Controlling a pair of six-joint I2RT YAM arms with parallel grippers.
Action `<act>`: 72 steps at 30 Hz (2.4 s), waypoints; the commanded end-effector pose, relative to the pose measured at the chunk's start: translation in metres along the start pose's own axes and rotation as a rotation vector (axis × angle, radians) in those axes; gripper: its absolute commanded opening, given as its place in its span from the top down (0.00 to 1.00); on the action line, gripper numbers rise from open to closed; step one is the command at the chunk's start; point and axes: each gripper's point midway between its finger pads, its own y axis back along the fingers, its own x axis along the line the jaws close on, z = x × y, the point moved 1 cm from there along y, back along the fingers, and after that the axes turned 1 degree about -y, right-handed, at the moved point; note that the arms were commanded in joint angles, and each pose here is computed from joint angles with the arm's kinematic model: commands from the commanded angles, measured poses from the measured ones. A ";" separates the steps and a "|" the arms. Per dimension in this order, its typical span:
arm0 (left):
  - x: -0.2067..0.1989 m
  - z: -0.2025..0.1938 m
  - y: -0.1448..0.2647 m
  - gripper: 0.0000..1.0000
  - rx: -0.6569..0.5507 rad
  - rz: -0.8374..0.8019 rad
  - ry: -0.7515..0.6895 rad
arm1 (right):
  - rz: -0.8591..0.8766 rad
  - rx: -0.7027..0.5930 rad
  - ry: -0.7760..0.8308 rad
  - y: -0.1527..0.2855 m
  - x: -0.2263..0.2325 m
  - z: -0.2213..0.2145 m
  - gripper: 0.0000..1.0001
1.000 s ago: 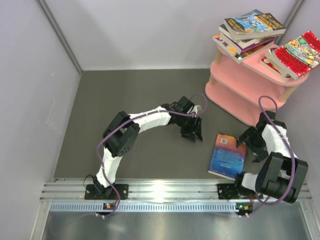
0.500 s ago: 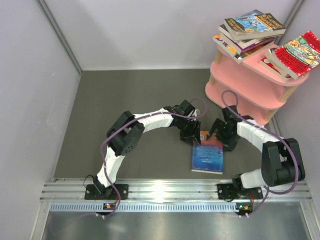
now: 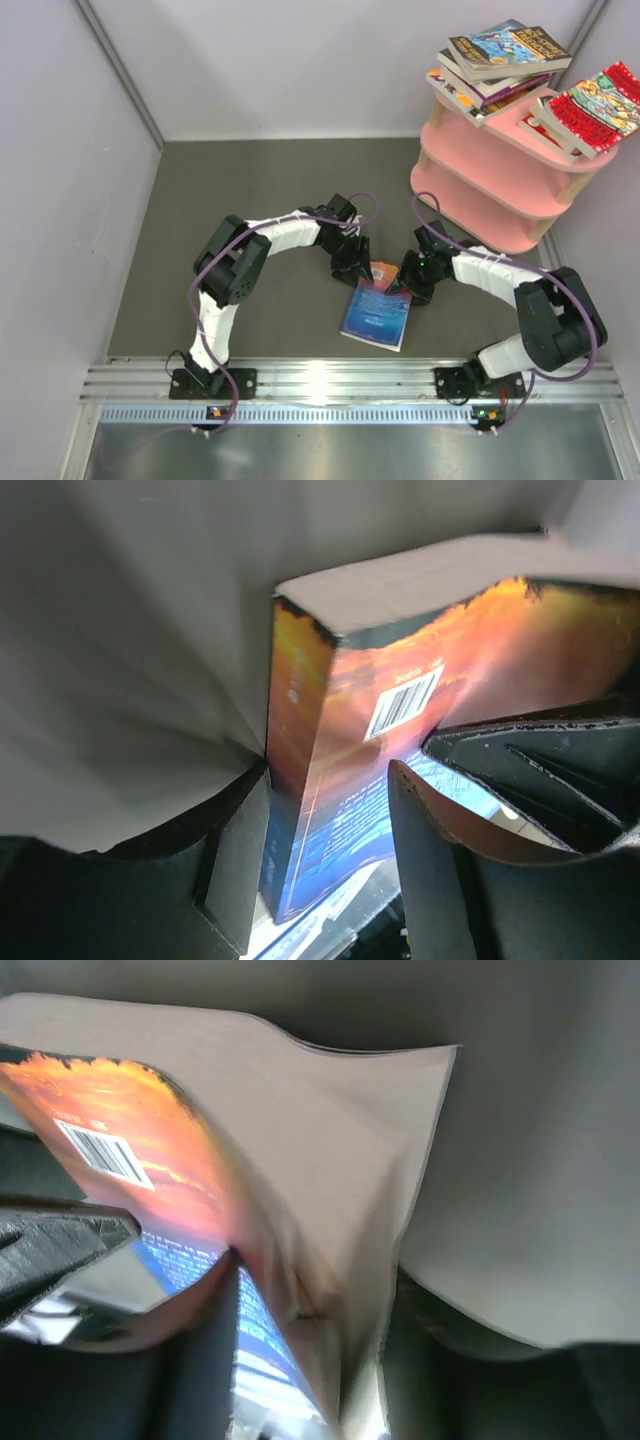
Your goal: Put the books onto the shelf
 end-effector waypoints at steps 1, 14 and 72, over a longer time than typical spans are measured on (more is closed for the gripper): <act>-0.009 0.000 -0.026 0.44 -0.009 -0.052 -0.066 | 0.251 0.162 0.069 -0.027 0.048 -0.039 0.62; 0.021 0.023 0.016 0.45 -0.097 -0.050 0.003 | 0.377 -0.041 0.285 0.053 0.125 -0.003 1.00; 0.102 0.035 0.024 0.48 -0.110 -0.119 0.249 | 0.515 -0.119 0.176 -0.017 0.116 0.010 0.35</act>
